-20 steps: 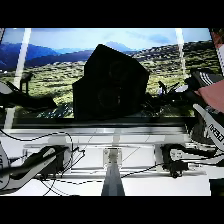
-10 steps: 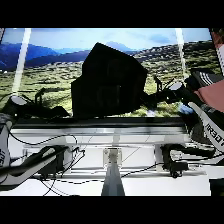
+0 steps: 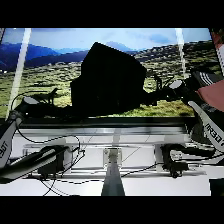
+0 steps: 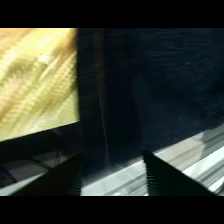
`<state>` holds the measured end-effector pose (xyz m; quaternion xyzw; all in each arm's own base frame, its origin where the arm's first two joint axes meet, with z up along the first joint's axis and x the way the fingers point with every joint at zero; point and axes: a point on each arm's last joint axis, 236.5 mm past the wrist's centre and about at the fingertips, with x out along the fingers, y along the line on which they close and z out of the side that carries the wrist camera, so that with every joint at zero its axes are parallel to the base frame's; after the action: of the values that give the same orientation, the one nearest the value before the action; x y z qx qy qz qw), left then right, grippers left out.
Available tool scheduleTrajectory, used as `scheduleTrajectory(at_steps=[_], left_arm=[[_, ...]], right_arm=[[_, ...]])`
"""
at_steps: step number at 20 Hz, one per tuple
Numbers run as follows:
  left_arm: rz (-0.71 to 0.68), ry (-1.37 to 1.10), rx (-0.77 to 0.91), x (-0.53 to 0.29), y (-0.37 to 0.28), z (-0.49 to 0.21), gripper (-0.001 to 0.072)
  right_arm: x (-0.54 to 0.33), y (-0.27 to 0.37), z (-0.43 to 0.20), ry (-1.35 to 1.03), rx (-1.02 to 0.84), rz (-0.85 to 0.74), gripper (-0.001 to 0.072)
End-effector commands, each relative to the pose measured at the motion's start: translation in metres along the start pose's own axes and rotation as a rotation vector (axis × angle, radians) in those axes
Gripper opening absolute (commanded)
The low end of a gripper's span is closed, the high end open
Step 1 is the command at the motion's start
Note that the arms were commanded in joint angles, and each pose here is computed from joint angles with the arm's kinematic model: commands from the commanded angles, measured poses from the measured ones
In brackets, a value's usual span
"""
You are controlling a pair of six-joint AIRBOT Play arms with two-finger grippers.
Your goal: Fold the clothes and pants, and hang the long-sleeved shirts on hangers.
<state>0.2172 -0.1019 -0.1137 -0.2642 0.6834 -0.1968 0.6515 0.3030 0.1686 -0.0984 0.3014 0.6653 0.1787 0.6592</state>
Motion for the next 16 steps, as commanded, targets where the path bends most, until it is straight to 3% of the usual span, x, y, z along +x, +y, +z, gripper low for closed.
scheduleTrajectory(at_steps=[1,2,3,9,13,16], left_arm=[[0.010,0.039,0.063,0.018,-0.006,-0.005,0.0178],[0.018,0.037,0.072,0.021,-0.006,-0.003,0.0028],[0.015,0.025,0.079,0.022,-0.008,0.000,0.0016],[0.017,-0.237,0.296,-0.045,-0.063,0.088,0.0014],[0.145,-0.631,0.617,-0.192,-0.155,0.151,0.0014],[0.224,-1.033,0.796,-0.326,-0.238,0.142,0.0015]], right_arm=[[-0.002,0.003,0.000,-0.002,-0.059,0.004,0.0031],[-0.003,0.004,0.000,-0.002,-0.080,0.005,0.0031],[-0.005,0.007,0.000,-0.001,-0.107,0.009,0.0031],[-0.056,0.071,0.022,-0.071,-0.423,0.077,0.0031],[-0.137,0.157,0.035,-0.245,-0.768,0.132,0.0031],[-0.208,0.236,0.015,-0.399,-0.921,0.254,0.0032]])
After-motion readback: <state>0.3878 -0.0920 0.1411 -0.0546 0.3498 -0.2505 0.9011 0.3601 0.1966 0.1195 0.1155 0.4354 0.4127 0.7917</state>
